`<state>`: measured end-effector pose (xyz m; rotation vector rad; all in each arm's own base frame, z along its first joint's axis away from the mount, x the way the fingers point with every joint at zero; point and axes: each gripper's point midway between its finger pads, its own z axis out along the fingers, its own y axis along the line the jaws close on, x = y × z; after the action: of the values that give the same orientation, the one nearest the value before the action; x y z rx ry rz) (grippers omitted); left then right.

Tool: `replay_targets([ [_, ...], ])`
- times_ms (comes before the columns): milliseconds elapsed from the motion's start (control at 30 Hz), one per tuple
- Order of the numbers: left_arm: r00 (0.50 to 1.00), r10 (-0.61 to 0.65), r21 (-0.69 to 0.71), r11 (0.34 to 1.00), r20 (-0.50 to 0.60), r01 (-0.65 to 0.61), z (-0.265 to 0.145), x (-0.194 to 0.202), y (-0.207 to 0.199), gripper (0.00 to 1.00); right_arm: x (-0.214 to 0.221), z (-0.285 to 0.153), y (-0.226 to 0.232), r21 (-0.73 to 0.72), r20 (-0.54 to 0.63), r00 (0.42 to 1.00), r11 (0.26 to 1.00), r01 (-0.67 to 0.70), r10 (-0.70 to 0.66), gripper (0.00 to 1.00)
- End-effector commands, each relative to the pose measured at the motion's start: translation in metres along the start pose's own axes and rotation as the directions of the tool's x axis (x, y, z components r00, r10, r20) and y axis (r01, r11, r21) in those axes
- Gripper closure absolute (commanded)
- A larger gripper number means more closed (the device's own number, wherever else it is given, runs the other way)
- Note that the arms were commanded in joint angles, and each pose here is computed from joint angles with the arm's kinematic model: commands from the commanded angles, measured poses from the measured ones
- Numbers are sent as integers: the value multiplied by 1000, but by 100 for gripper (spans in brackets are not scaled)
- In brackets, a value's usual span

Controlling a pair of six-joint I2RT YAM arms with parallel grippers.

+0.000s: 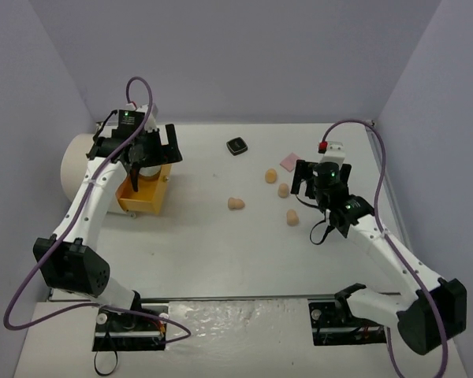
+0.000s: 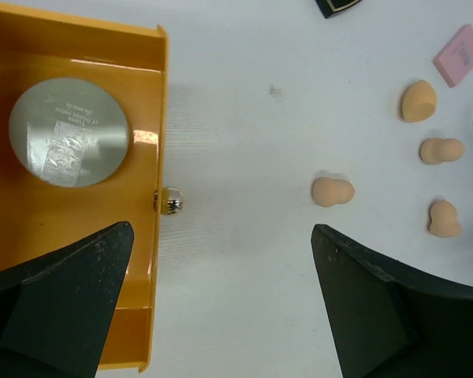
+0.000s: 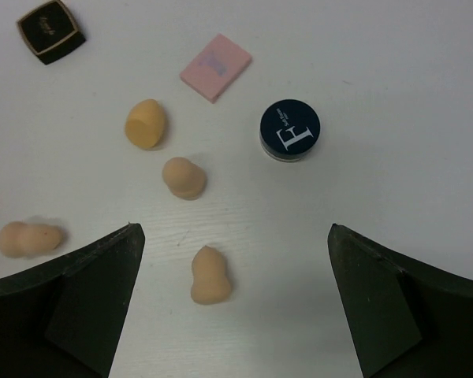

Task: Organize the makeup

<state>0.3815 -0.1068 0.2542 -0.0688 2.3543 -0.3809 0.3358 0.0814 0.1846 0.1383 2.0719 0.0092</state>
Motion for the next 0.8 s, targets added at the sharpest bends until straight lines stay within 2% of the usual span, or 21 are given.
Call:
replay_targets([
  [0,968,126,73,987,216,-145,-43,-28,-27,4,-29,47,-9,28,29,994,994,-105,105,0],
  [133,940,180,44,979,290,-201,-55,-19,-22,3,-17,89,-26,69,-38,993,992,-110,112,0],
  [333,921,173,21,981,349,-192,-69,-16,-15,3,-1,139,-40,83,-122,989,994,-70,80,0],
  [600,923,184,-132,980,339,-147,-74,-14,16,3,21,178,-47,77,-203,978,996,-38,53,0],
  [767,920,187,-152,978,344,-142,-75,-13,21,3,42,190,-49,62,-255,966,998,-27,42,1],
])
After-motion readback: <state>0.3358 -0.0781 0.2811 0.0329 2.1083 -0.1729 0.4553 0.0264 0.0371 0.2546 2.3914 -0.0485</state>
